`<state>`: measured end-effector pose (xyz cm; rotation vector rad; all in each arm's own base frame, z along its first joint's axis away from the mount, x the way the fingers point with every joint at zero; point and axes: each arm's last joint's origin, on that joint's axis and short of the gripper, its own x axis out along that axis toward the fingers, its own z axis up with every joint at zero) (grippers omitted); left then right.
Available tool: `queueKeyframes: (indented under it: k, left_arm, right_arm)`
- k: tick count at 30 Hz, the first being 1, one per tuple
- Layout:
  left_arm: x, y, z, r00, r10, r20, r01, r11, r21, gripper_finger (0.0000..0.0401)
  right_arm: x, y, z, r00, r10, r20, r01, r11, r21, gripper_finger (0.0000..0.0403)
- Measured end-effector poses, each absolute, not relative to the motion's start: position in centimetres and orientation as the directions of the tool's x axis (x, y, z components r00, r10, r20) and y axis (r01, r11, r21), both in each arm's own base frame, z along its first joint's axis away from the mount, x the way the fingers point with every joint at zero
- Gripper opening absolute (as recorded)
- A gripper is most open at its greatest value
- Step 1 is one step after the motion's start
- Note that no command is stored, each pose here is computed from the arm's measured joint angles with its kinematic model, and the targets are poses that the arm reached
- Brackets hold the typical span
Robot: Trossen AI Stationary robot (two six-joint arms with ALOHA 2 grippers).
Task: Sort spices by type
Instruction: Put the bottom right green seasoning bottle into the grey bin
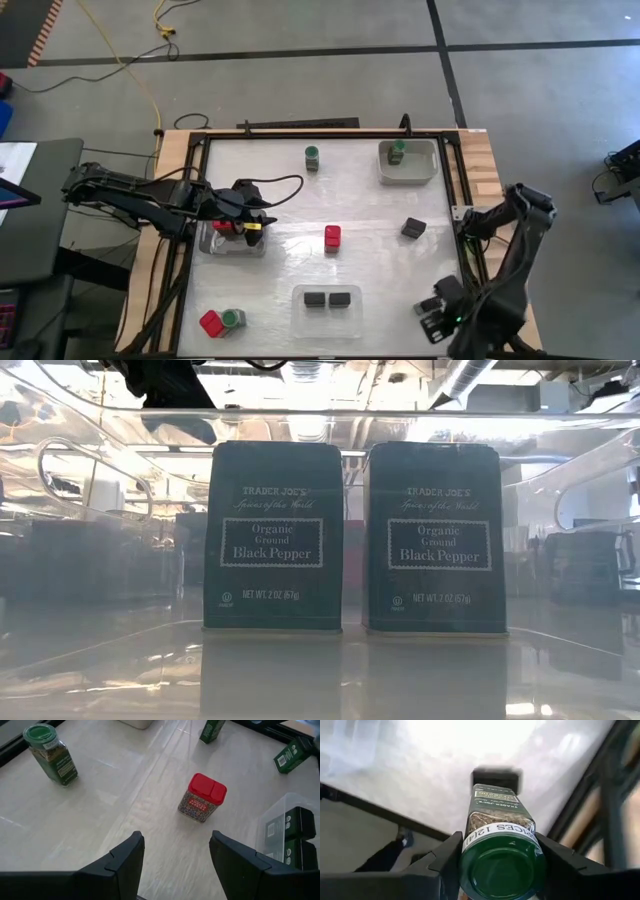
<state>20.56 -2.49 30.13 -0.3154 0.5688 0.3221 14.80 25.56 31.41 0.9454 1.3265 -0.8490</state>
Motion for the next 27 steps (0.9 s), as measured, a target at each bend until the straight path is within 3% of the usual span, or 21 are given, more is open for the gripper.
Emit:
queueKeyframes:
  k: [4,8,13,16,22,27]
  left_arm:
    - [20.6,-2.5,30.1,0.795,0.209,-0.569,-0.378,0.904,-0.197,0.0215]
    - [20.6,-2.5,30.1,0.796,0.209,-0.569,-0.364,0.915,-0.174,0.0215]
    - [20.6,-2.5,30.1,0.796,0.209,-0.569,-0.357,0.920,-0.162,0.0215]
    - [20.6,-2.5,30.1,0.796,0.209,-0.569,-0.357,0.920,-0.162,0.0215]
    - [20.6,-2.5,30.1,0.796,0.209,-0.569,-0.357,0.920,-0.162,0.0215]
    - [20.6,-2.5,30.1,0.795,0.209,-0.569,-0.358,0.920,-0.163,0.0215]
  right_arm:
    - [14.2,23.0,33.9,0.095,-0.028,-0.995,0.894,0.441,0.072,0.0225]
    - [15.4,20.3,34.6,0.132,-0.018,-0.991,0.785,0.613,0.093,0.0226]
    - [18.8,17.2,34.4,0.148,-0.065,-0.987,0.436,0.900,0.006,0.0225]
    - [21.3,15.5,33.7,0.130,-0.098,-0.987,0.213,0.975,-0.068,0.0225]
    - [24.7,12.5,32.2,0.061,-0.144,-0.988,-0.208,0.966,-0.153,0.0225]
    - [26.4,11.1,31.2,0.031,-0.155,-0.987,-0.579,0.803,-0.145,0.0225]
